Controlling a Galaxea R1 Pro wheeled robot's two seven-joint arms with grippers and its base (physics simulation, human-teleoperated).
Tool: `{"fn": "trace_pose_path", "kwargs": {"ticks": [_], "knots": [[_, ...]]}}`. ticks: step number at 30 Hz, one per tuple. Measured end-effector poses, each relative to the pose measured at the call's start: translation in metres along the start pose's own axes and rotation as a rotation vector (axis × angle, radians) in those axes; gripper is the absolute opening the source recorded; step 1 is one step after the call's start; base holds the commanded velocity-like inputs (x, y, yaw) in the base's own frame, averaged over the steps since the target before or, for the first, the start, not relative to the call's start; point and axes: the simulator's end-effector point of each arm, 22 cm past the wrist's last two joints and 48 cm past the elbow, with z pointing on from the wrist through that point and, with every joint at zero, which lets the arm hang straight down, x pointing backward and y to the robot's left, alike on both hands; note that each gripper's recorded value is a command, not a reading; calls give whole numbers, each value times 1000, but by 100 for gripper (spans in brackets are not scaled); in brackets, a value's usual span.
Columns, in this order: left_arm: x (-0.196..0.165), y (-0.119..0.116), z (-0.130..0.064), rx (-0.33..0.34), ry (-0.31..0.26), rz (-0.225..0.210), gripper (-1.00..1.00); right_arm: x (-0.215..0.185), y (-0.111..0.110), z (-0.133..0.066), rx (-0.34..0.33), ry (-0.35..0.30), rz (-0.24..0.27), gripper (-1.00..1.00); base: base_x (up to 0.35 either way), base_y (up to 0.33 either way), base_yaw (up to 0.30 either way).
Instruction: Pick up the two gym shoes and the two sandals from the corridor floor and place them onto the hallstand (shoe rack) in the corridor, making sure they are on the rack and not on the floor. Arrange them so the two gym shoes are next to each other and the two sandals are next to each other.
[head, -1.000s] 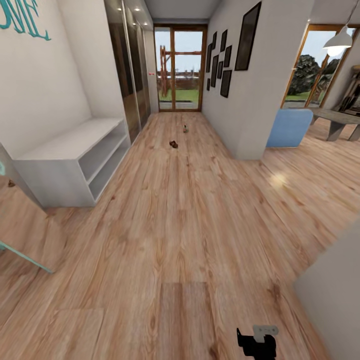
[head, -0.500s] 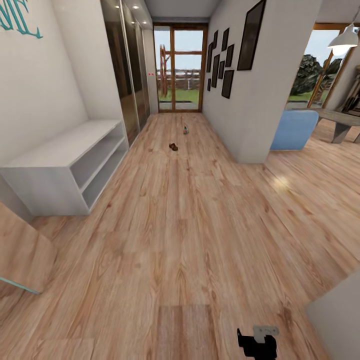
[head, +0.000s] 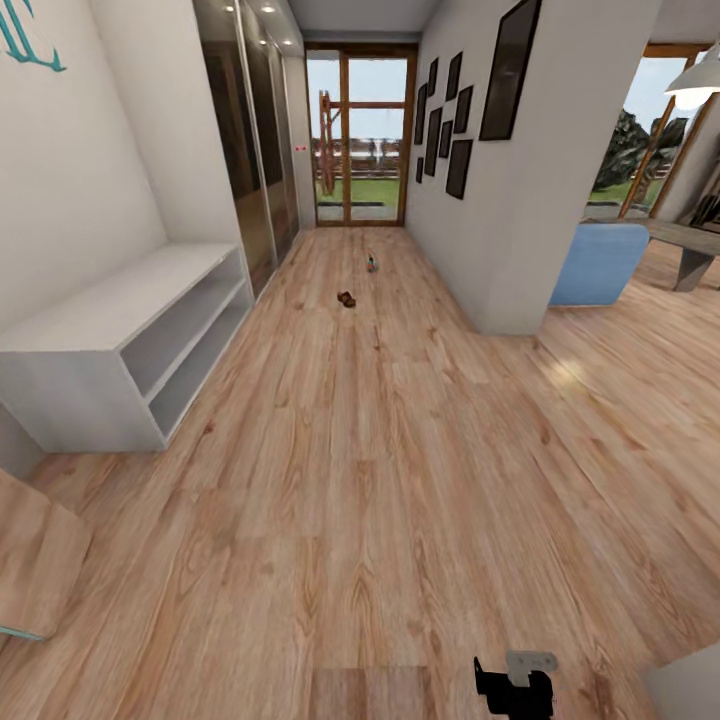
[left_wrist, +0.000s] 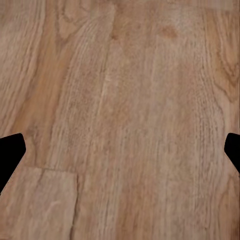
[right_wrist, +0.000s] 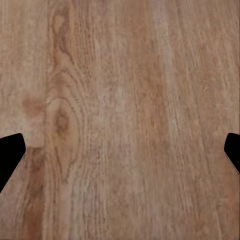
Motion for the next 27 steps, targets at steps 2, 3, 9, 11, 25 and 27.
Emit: {"fn": "trace_pose_path", "kwargs": {"ticks": [2,3,9,11,25,27], "knots": [[0,0,0,0,0,0,100,0,0,0,0,0,0,100,340,0,-35],[0,0,0,0,0,0,100,0,0,0,0,0,0,100,340,0,-109],[0,0,0,0,0,0,100,0,0,0,1,0,0,100,340,0,-185],[0,0,0,0,0,0,100,0,0,0,0,-1,0,100,340,0,-223],[0,0,0,0,0,0,100,0,1,0,-1,1,0,100,340,0,-45],[0,0,0,0,0,0,100,0,1,0,-1,1,0,100,340,0,-1]]}}
